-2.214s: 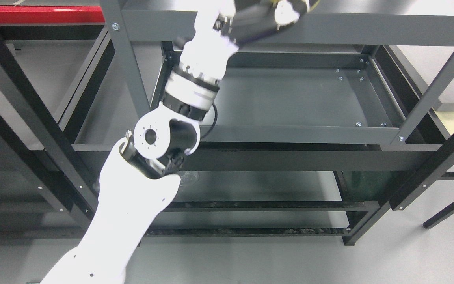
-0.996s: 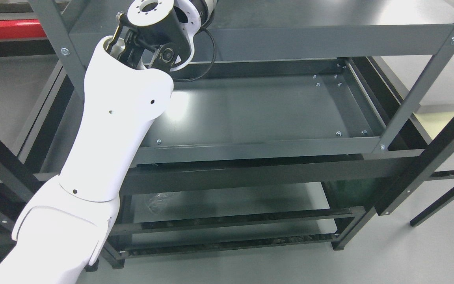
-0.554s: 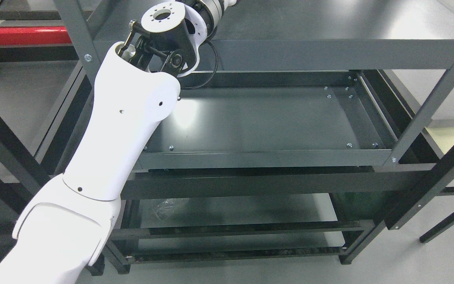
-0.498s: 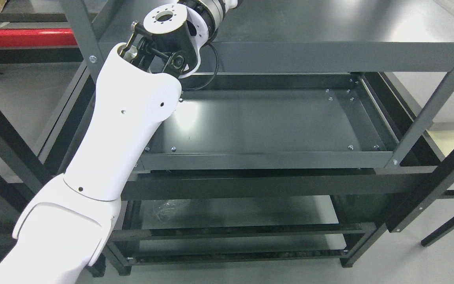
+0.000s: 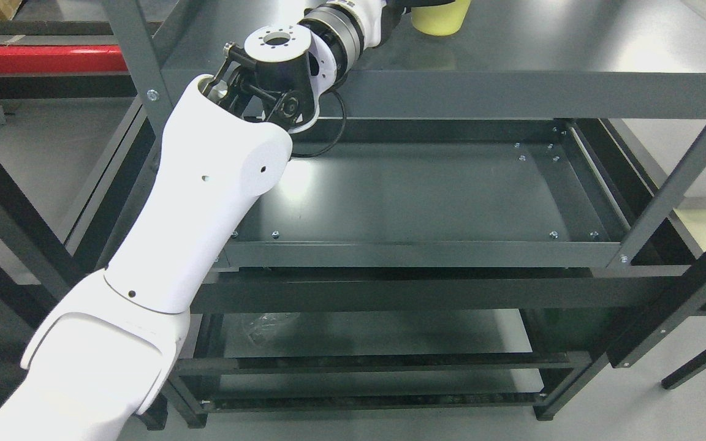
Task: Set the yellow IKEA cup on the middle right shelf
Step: 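Release the yellow cup on the shelf and pull the left hand back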
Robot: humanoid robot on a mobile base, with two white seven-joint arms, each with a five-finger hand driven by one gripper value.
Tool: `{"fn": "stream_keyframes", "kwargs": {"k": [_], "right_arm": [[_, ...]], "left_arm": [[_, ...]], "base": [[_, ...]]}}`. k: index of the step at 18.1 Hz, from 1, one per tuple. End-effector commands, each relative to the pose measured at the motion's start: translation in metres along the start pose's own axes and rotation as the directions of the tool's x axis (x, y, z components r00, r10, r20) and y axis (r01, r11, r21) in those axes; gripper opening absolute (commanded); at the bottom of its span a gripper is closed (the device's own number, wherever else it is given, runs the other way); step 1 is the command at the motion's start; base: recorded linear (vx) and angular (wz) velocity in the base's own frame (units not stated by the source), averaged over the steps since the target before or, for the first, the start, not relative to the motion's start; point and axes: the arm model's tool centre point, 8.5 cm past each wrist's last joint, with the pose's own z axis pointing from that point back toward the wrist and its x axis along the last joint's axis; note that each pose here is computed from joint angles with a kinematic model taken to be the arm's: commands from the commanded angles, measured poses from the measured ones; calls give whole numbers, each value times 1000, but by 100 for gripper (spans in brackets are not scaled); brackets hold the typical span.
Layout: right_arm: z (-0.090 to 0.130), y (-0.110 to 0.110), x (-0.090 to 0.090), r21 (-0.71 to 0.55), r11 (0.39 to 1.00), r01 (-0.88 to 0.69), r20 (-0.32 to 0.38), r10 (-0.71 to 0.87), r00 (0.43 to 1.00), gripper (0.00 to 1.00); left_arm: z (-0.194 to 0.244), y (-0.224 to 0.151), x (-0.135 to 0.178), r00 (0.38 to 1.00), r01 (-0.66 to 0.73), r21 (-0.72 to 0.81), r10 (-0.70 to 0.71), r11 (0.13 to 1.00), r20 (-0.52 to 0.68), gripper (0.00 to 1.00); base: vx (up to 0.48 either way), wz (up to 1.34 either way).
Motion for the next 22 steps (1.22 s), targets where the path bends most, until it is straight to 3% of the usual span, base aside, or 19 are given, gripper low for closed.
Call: {"fn": "stream_keyframes", "kwargs": {"k": [1,7,22], "right_arm": [[-1,-10,-9,-12,1000,3,-14,-4,1000,99],[-1,-10,-9,-12,1000,3,-14,-4,1000,99],[-1,-10,-9,-12,1000,3,-14,-4,1000,99]], "left_arm": [[-1,-2,-11,999,39,-32,-40,999,-32,80],[-1,3,-8,998,66,-8,-66,998,-22,98],[38,22,69,970,44,59,-57,997,235,99]], "base": [[0,0],[0,0],[0,0]]}}
